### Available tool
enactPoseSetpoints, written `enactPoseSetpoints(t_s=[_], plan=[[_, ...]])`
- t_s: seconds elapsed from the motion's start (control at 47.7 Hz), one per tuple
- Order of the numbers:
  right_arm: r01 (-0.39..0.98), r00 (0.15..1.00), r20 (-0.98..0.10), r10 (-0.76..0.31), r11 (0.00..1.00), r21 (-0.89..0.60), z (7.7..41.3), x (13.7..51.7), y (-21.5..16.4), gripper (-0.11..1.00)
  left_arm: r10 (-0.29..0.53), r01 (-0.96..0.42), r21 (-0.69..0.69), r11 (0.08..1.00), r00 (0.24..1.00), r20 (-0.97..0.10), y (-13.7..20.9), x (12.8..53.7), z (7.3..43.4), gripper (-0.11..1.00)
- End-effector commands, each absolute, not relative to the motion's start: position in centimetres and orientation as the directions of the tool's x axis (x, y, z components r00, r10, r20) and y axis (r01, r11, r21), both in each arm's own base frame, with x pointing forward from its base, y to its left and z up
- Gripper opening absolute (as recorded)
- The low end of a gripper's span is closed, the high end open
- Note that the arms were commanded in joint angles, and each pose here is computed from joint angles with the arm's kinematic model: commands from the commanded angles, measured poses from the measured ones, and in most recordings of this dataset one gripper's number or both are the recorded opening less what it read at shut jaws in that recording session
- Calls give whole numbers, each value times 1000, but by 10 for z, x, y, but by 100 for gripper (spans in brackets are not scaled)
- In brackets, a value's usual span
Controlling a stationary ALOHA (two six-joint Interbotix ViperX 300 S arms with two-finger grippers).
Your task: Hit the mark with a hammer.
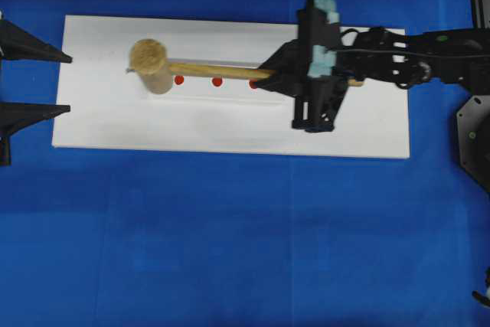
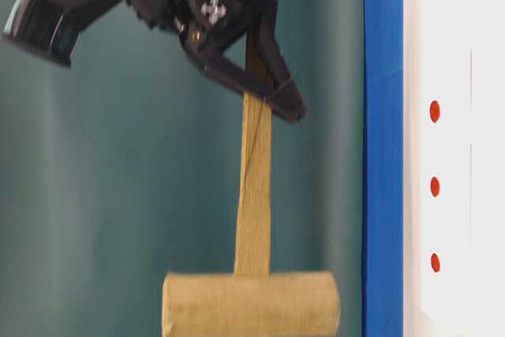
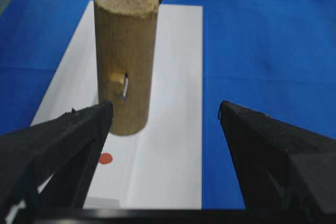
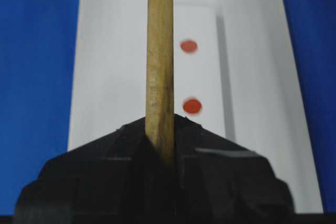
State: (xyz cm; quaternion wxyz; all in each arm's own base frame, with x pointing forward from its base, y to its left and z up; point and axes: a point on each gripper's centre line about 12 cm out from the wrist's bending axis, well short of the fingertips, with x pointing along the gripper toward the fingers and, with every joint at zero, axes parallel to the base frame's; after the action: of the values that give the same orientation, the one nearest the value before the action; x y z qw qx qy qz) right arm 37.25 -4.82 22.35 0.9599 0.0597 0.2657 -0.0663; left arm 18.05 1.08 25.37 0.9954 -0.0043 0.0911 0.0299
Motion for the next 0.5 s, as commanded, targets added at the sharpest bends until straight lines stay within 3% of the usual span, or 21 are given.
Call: enactPoseSetpoints(t_s=[0.0, 0.482], plan=[[139, 876, -474, -91, 988, 68, 243, 386, -47, 1, 59, -60, -3, 998, 983, -175, 11, 182, 257, 80], [127, 875, -477, -83, 990, 61, 243, 390, -45, 1, 61, -63, -3, 998, 981, -186, 12, 195, 249, 80]])
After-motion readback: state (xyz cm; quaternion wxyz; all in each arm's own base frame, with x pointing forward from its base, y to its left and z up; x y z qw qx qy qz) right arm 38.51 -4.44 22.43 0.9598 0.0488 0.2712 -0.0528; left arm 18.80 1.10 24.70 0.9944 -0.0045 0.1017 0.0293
